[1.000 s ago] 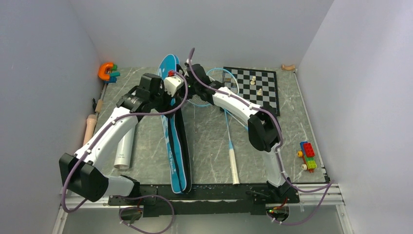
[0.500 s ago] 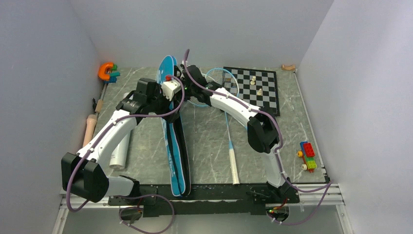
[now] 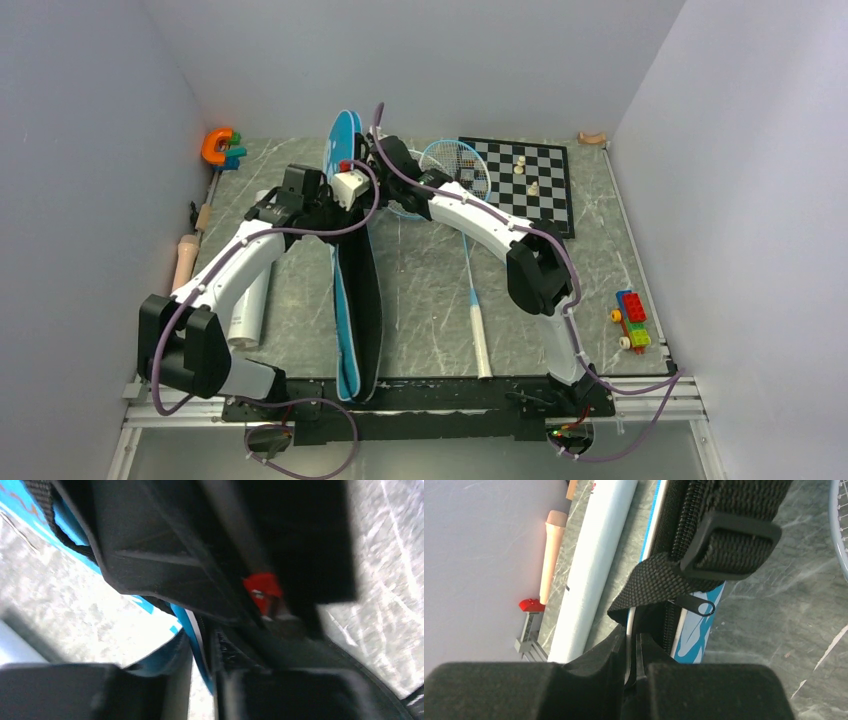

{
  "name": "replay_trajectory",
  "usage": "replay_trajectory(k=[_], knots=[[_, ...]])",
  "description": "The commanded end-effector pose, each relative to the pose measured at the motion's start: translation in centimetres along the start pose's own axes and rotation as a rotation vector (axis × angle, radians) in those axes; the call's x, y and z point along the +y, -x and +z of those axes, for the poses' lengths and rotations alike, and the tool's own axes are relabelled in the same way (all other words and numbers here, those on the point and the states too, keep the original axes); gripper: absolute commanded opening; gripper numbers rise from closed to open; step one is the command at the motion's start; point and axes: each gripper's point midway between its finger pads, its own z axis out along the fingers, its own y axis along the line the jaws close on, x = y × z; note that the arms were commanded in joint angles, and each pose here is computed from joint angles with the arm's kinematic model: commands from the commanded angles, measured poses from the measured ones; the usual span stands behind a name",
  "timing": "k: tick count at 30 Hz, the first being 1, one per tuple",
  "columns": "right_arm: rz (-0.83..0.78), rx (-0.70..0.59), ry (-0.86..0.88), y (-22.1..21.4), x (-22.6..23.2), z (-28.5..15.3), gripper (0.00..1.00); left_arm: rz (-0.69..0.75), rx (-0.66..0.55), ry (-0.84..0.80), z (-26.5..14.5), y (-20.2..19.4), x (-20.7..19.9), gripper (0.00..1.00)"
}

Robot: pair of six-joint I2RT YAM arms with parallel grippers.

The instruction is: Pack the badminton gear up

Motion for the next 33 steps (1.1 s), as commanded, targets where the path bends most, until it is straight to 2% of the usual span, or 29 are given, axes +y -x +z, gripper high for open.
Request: replay_trajectory(k=[1,2,4,9,13,19,23,27,33], knots=[[-0.055,-0.086,0.123,3.6,5.6,-3.8,0.15,0.005,-0.038,0.007,-0.3,2.0,1.0,0.11],[-0.054,-0.080,0.125,3.5,5.5,-3.7,0.19,0.002,-0.035,0.009,-0.4,2.1,1.1,0.01],[-0.053,-0.072,0.129,3.4,5.4,-3.7,0.26,-0.013,-0.031,0.020,-0.5,1.9,1.2,0.00],[-0.030,-0.058,0.136,3.7,4.1,-4.3,0.53,-0.048,-0.043,0.057,-1.0,1.5,1.5,0.00],[-0.027,-0.078,0.098,4.7,1.6,-6.3,0.63,-0.094,-0.027,0.115,-1.4,1.1,2.3,0.00],[0.009,-0.120,-0.036,6.0,-5.9,-10.8,0.69,-0.187,0.003,0.210,-2.0,0.5,4.6,0.00],[0.032,-0.142,-0.172,6.3,-11.8,-13.7,0.69,-0.283,0.056,0.170,-2.0,-0.3,4.8,0.00],[0.058,-0.110,-0.309,4.5,-16.8,-15.4,0.69,-0.343,0.097,0.145,-1.7,-0.6,5.0,0.00],[0.102,-0.041,-0.410,-0.5,-21.0,-16.0,0.66,-0.456,0.101,0.058,-1.3,-0.8,5.3,0.00]])
